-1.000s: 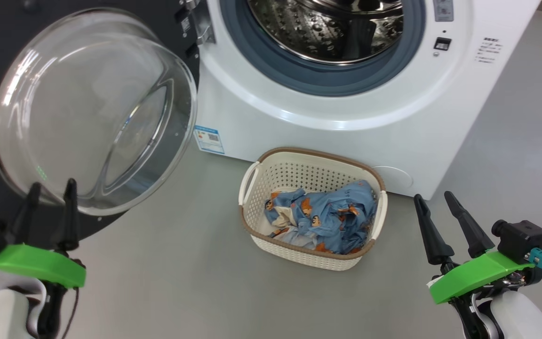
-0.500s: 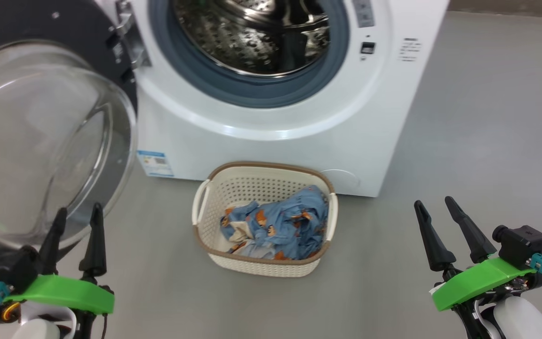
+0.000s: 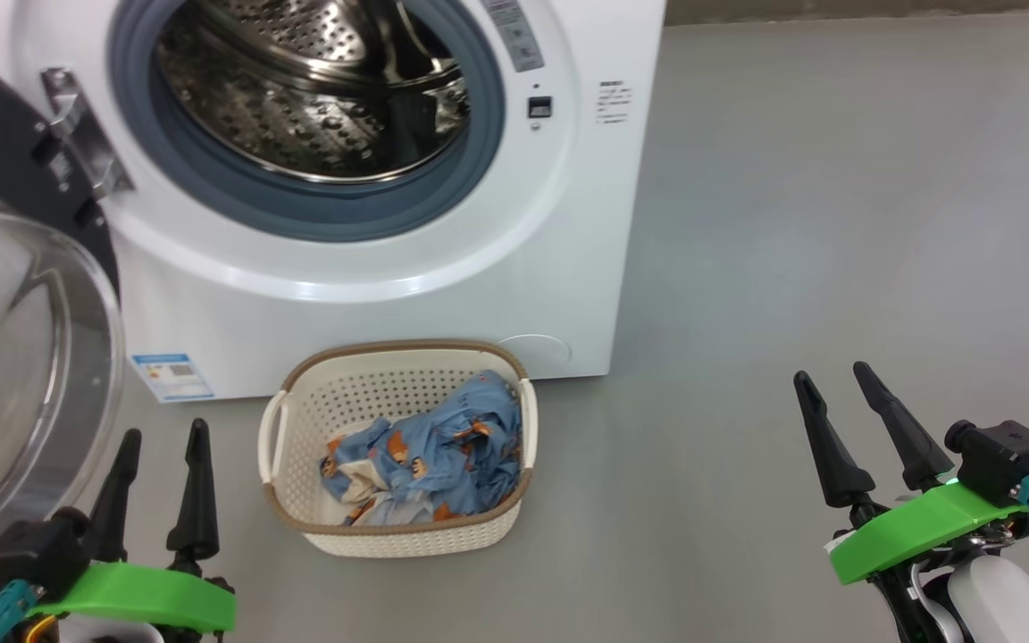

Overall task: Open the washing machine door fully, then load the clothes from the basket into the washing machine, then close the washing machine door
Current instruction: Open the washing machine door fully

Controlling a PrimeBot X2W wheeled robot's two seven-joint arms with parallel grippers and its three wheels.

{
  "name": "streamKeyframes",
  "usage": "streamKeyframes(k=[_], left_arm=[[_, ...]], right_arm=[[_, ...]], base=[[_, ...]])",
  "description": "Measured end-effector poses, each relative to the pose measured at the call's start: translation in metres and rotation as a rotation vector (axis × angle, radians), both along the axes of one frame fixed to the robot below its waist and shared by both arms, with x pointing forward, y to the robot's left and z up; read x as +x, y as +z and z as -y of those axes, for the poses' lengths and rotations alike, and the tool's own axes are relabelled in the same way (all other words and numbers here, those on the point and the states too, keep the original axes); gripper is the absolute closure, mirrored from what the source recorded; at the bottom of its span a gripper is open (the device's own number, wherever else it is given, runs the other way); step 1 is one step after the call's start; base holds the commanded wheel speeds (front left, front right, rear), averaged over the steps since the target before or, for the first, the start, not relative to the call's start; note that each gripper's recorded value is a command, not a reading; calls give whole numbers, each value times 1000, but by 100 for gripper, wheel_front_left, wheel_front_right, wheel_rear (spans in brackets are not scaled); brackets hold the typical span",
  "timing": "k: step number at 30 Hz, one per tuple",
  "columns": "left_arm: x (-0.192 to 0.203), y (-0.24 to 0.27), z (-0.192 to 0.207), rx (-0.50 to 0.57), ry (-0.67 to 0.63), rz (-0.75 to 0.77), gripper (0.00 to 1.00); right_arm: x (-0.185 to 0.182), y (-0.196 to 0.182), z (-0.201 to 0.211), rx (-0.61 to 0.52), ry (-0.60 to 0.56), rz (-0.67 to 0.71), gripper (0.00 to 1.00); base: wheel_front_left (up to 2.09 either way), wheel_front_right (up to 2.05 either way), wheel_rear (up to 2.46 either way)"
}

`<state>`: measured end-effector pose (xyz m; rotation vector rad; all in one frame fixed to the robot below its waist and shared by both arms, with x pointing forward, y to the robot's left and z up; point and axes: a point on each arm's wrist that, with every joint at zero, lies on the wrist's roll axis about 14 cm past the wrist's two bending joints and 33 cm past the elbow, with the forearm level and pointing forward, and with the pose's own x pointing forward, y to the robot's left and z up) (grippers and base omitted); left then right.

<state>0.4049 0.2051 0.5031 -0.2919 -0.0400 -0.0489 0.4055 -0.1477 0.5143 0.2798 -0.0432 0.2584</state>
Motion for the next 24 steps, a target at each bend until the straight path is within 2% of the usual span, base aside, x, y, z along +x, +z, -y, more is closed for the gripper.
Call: streamKeyframes(k=[11, 24], left_arm=[[6, 0, 32, -9, -66, 10, 0], [-1, -2, 29, 47, -56, 7, 0]], right_arm=[[-12, 8, 32, -37, -71, 23, 0], [-12, 11, 32, -69, -63, 36, 0]], base=[[0, 0, 0], [0, 0, 0]])
